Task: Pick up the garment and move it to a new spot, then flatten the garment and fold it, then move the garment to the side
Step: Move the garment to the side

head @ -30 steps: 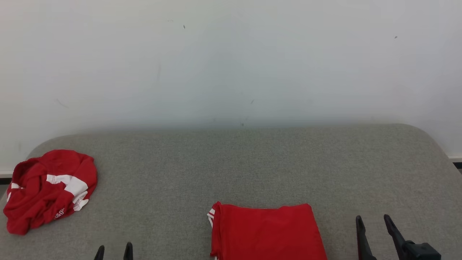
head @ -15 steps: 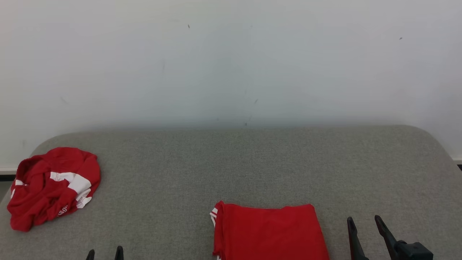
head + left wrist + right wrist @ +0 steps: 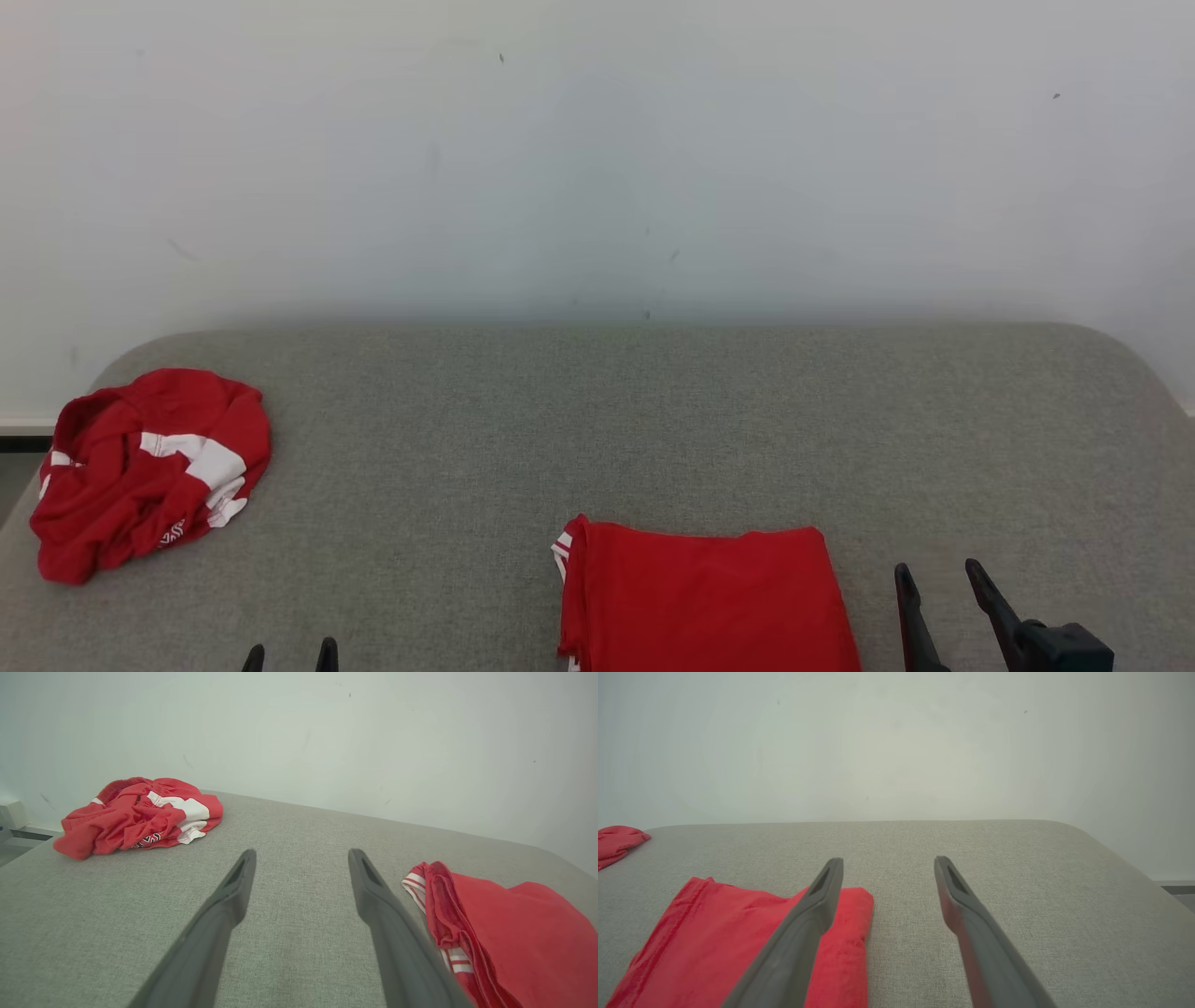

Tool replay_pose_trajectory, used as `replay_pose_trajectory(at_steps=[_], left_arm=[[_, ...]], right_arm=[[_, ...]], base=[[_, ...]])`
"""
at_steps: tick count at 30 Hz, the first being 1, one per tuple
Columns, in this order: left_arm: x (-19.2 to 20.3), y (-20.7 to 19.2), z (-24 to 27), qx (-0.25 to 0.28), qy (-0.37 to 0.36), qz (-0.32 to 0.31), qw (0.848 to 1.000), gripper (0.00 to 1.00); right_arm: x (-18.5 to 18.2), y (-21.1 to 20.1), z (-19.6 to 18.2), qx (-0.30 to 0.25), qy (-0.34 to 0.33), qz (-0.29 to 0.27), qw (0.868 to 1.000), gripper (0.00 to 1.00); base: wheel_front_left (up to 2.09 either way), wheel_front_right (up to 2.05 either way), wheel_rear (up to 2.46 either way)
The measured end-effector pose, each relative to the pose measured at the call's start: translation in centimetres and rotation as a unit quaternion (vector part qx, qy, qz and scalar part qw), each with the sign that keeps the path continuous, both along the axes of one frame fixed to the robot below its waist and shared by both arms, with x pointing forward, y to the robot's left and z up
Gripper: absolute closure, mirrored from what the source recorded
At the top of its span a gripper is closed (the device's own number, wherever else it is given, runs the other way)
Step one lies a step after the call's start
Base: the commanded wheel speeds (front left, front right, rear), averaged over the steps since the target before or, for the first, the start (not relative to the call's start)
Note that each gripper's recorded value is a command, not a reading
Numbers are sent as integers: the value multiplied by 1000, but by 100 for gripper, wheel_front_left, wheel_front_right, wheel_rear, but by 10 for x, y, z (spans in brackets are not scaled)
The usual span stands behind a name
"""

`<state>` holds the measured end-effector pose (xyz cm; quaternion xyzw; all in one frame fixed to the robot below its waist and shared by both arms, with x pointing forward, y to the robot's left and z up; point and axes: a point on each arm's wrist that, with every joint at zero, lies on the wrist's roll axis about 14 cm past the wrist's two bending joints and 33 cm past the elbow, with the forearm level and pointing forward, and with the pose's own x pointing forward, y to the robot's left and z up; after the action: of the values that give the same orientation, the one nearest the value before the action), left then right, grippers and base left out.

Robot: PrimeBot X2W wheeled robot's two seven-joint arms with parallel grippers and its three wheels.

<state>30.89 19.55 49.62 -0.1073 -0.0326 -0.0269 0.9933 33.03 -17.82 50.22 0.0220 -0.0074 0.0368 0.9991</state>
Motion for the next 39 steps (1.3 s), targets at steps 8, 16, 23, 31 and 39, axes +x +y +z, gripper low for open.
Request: replay_pose_trajectory(at_steps=[8,16,23,31,39], left_arm=[[-3,3,-2,-1,3,4,1000,0],[-3,11,-2,-2,3,18,1000,0],[-9,14,-10,-9,17,27,999,0],[-14,25,-16,-10,27,45,999,0],[-14,30,-20,-9,36,52,998,0]], right_arm=[[9,13,-30,25,126,20,992,0],[26,13,-57,0,287,28,958,0],[33,14,-75,-43,362,30,931,0],[26,26,-104,-37,424,50,904,0],[24,33,-125,-32,462,60,884,0]], base=[[0,0,0],[0,0,0],[0,0,0],[0,0,0],[0,0,0]])
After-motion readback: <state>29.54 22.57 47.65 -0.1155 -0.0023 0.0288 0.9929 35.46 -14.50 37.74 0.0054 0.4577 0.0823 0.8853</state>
